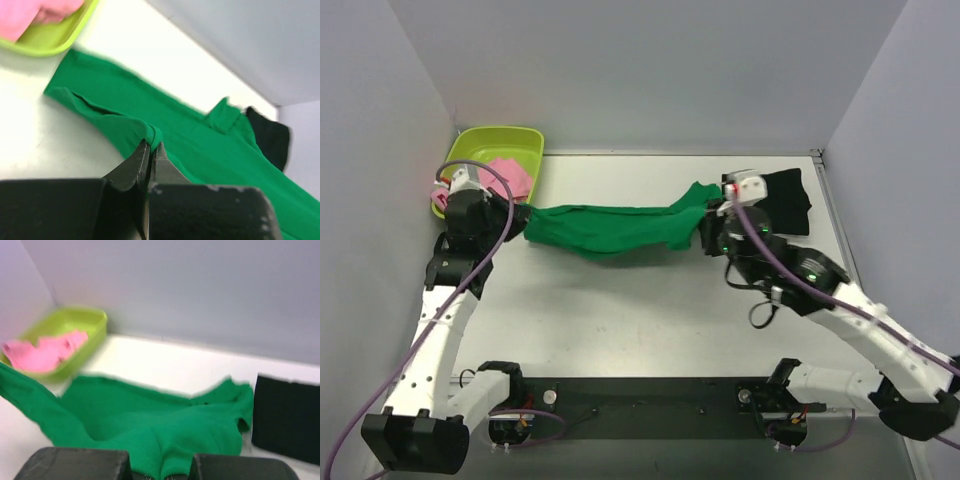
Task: Fold and stack the t-shirts
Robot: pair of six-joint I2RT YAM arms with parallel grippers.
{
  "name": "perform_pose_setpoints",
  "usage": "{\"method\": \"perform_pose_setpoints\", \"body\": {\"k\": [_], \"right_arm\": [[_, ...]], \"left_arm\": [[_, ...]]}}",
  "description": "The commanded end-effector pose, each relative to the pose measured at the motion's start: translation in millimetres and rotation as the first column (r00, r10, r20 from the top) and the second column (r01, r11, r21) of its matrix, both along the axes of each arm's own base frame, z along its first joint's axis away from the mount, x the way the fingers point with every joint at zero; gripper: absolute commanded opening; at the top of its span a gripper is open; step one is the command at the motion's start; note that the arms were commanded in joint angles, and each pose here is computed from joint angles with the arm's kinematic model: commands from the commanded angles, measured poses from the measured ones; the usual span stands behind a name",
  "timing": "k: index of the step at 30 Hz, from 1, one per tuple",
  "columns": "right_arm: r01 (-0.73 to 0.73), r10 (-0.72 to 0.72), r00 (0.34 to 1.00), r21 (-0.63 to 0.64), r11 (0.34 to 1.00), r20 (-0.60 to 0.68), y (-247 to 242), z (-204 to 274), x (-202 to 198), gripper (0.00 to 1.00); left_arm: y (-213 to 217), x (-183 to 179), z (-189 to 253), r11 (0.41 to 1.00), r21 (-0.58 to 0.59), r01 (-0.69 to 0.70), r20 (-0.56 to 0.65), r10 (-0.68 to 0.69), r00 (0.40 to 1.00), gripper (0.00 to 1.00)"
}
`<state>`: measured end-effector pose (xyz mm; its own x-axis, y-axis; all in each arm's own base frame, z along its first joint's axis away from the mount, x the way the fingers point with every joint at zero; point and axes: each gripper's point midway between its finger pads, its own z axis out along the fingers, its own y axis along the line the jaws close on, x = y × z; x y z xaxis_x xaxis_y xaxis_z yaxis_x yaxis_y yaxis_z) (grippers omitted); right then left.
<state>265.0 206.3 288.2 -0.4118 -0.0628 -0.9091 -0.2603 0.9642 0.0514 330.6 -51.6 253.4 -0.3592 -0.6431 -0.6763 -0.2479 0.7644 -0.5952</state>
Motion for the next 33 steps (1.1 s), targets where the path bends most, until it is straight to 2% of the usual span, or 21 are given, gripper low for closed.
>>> {"method": "perform_pose_setpoints", "body": {"k": [1,3,5,6,8,10,12,14,17,20,25,27,29,32,33], "right_arm": [[-0.073,0.064,0.989,0.057,0.996,0.136,-29.4,80.3,-24.8,0.00],[-0.131,0.103,0.972,0.124,0.984,0.210,-36.1,122.7,-39.2,0.00],[-0.195,0.152,0.955,0.153,0.969,0.254,-37.8,149.6,-51.3,0.00],[-0.219,0.169,0.947,0.165,0.962,0.272,-38.7,161.9,-56.1,0.00],[-0.298,0.221,0.919,0.206,0.932,0.327,-39.9,198.4,-72.5,0.00],[-0.371,0.260,0.884,0.244,0.896,0.389,-44.5,233.0,-90.7,0.00],[-0.399,0.269,0.863,0.252,0.882,0.427,-48.0,253.6,-97.7,0.00],[-0.405,0.251,0.845,0.258,0.877,0.473,-58.4,281.4,-103.9,0.00],[-0.386,0.224,0.838,0.251,0.888,0.497,-63.9,300.2,-101.3,0.00],[-0.319,0.177,0.853,0.223,0.921,0.491,-61.6,301.4,-82.7,0.00],[-0.202,0.108,0.884,0.164,0.966,0.454,-45.1,291.2,-35.8,0.00],[-0.190,0.096,0.900,0.184,0.964,0.425,-35.5,286.0,-11.7,0.00],[-0.115,0.032,0.915,0.184,0.976,0.401,-42.2,278.1,20.6,0.00],[-0.102,0.007,0.923,0.225,0.969,0.385,-46.4,278.4,56.1,0.00],[-0.091,-0.010,0.921,0.241,0.966,0.388,-50.1,281.7,65.9,0.00]], "left_arm": [[-21.3,-9.7,105.6,0.985,0.018,0.170,0.273,-0.169,0.947,0.00],[-33.4,-21.8,152.4,0.968,0.043,0.249,0.393,-0.245,0.886,0.00],[-35.3,-30.4,186.9,0.963,0.066,0.262,0.477,-0.261,0.839,0.00],[-38.4,-40.5,218.6,0.956,0.086,0.279,0.536,-0.281,0.796,0.00],[-39.3,-52.4,251.2,0.953,0.108,0.284,0.601,-0.290,0.745,0.00],[-41.3,-72.1,294.9,0.947,0.138,0.289,0.681,-0.303,0.666,0.00],[-39.1,-91.2,331.9,0.950,0.155,0.270,0.741,-0.292,0.605,0.00],[-37.8,-98.3,350.3,0.952,0.164,0.259,0.760,-0.289,0.582,0.00],[-37.1,-98.4,373.2,0.954,0.166,0.251,0.774,-0.284,0.565,0.00],[-37.5,-78.9,373.9,0.956,0.144,0.255,0.766,-0.271,0.583,0.00],[-43.2,-22.8,347.6,0.952,0.097,0.290,0.713,-0.270,0.647,0.00],[-42.8,1.2,332.9,0.954,0.086,0.287,0.691,-0.265,0.673,0.00],[-38.3,17.6,322.6,0.959,0.077,0.274,0.676,-0.252,0.692,0.00],[-31.4,59.9,299.4,0.962,0.049,0.269,0.638,-0.237,0.733,0.00],[-33.1,65.8,304.7,0.959,0.051,0.277,0.654,-0.242,0.717,0.00]]}}
